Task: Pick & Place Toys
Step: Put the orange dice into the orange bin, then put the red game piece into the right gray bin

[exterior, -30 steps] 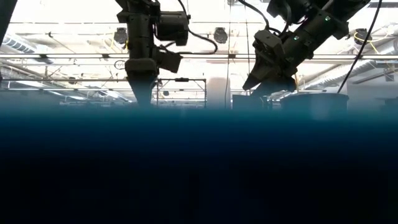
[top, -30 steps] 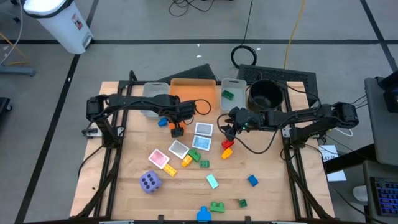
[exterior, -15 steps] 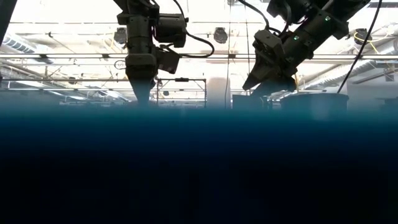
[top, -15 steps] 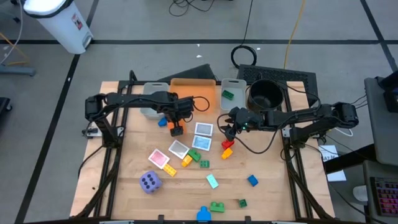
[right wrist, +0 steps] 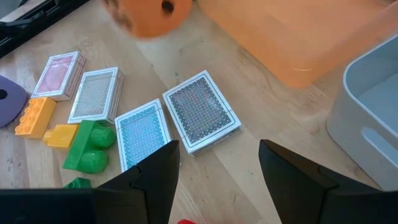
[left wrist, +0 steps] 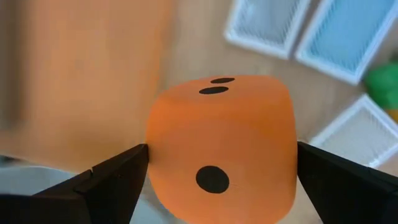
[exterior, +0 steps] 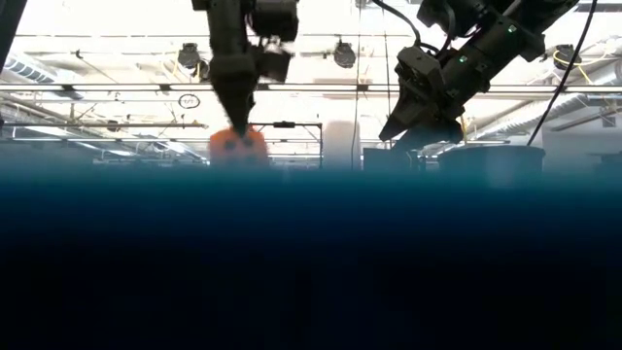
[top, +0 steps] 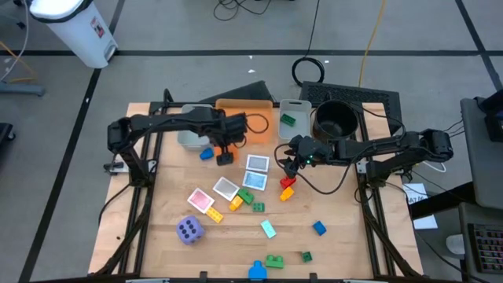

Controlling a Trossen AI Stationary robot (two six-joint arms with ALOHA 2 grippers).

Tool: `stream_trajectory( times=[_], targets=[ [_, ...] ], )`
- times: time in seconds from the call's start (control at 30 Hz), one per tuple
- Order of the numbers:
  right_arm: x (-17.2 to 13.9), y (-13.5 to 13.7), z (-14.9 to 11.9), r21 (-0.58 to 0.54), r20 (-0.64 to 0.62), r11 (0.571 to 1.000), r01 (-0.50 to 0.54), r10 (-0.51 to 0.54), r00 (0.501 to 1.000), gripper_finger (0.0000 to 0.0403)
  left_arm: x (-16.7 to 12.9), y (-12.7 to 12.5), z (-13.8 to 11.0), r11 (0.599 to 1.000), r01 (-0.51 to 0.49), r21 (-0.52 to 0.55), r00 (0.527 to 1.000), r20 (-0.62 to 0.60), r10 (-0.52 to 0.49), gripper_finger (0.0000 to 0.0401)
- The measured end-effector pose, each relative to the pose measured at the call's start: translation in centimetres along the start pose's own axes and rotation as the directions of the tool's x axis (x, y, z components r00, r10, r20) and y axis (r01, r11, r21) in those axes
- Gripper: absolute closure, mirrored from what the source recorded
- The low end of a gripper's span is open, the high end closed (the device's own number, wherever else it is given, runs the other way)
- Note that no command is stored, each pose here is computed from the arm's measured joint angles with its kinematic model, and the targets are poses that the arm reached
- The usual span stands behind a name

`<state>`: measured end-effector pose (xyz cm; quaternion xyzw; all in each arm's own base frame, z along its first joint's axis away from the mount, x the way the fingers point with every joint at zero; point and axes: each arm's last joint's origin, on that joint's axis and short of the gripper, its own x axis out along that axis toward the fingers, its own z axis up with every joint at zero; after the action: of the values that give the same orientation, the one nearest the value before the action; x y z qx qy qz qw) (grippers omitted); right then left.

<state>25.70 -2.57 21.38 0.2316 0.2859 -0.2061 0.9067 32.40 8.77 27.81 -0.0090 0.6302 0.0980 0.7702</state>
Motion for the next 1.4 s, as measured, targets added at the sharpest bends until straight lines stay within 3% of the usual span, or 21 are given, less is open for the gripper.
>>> stream_trajectory(
  times=[0.13,0.27,0.53,0.7,1.2,1.4],
  targets=[
    [0.0,0.0,0.0,-0.001,0.0,1.0,0.0,0.0,1.0,0.0193,-3.6,1.2,1.5,0.995,-0.092,0.031,0.989,0.119,0.088,0.0004],
    [0.0,0.0,0.0,0.001,0.0,1.0,0.0,0.0,1.0,0.0193,-5.3,3.4,1.9,0.991,-0.136,0.009,0.974,0.185,0.132,0.0004],
    [0.0,0.0,0.0,0.001,0.001,1.0,0.0,0.0,1.0,0.0193,-4.7,10.0,0.8,0.968,-0.188,-0.167,0.96,0.175,0.217,0.0004],
    [0.1,-0.4,0.2,0.012,0.006,1.0,0.012,-0.013,1.0,0.0193,-3.7,12.9,0.4,0.957,-0.211,-0.199,0.954,0.171,0.246,0.0004],
    [0.3,-1.7,1.1,0.057,0.006,0.998,0.008,-0.008,1.0,0.0193,3.1,14.5,1.9,0.981,-0.19,-0.031,0.981,0.037,0.191,0.0004],
    [0.3,-1.9,1.1,0.045,0.007,0.999,0.012,-0.012,1.0,0.0193,3.6,14.5,2.1,0.981,-0.194,-0.027,0.98,0.031,0.195,0.0004]
  ],
)
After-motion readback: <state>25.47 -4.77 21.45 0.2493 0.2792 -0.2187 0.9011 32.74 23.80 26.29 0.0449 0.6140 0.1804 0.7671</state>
